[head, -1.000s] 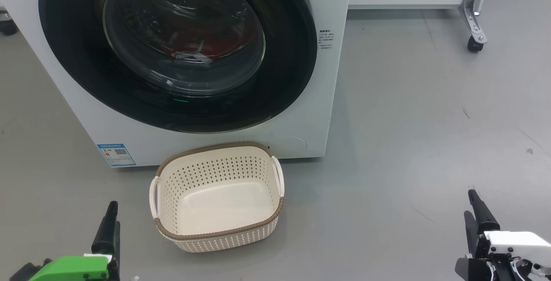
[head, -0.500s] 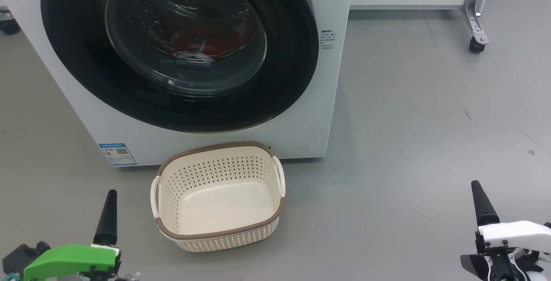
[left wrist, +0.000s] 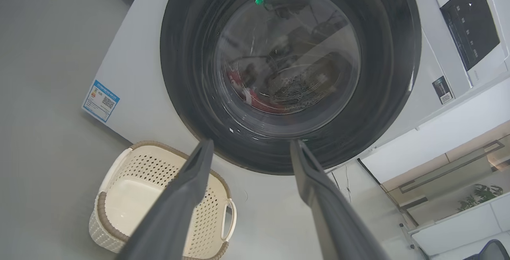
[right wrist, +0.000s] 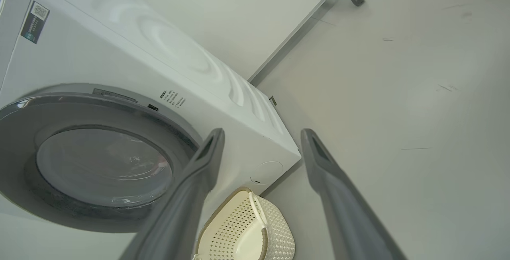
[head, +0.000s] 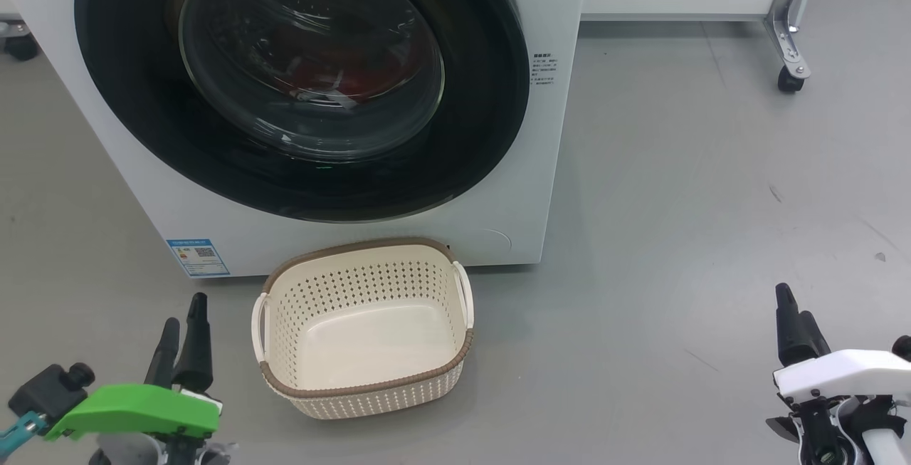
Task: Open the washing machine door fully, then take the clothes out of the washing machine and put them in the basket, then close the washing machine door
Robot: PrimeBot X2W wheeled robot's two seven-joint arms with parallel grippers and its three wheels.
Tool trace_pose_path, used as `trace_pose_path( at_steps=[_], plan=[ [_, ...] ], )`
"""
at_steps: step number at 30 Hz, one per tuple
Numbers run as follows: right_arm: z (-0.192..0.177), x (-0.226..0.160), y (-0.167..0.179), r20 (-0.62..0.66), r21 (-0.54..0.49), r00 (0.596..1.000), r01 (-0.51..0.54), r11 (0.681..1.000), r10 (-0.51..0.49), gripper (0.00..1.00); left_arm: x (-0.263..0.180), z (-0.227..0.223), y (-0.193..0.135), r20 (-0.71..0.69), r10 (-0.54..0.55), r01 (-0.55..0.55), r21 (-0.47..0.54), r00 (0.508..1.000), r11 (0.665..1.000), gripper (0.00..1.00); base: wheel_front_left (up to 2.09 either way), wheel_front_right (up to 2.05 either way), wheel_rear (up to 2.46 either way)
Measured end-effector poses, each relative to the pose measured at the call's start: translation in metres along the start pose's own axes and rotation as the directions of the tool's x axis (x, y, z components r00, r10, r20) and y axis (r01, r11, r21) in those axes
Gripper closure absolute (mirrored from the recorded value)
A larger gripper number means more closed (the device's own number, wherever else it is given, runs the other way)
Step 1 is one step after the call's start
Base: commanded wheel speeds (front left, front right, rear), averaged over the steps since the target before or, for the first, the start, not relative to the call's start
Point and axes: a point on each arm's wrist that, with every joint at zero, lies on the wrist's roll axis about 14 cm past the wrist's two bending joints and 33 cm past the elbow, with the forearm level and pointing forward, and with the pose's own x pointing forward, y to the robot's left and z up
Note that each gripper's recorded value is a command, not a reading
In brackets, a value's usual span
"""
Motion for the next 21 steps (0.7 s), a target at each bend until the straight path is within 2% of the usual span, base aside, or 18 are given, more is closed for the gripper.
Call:
trace_pose_path(
  at_steps=[9, 21],
  plan=[
    [-0.004, 0.0, 0.01, -0.011, -0.178, 1.0, -0.027, 0.984, 0.026, 0.0, 0.0, -0.008, -0.014, -0.022, -0.044, 0.047, 0.193, 0.999, 0.98, 0.0, 0.0, 0.0, 0.0],
    [-0.015, -0.001, 0.022, -0.041, -0.402, 0.996, -0.085, 0.911, 0.075, 0.0, -0.003, -0.022, -0.022, -0.051, -0.072, 0.087, 0.388, 0.996, 0.918, 0.0, 0.0, 0.0, 0.0]
  ],
)
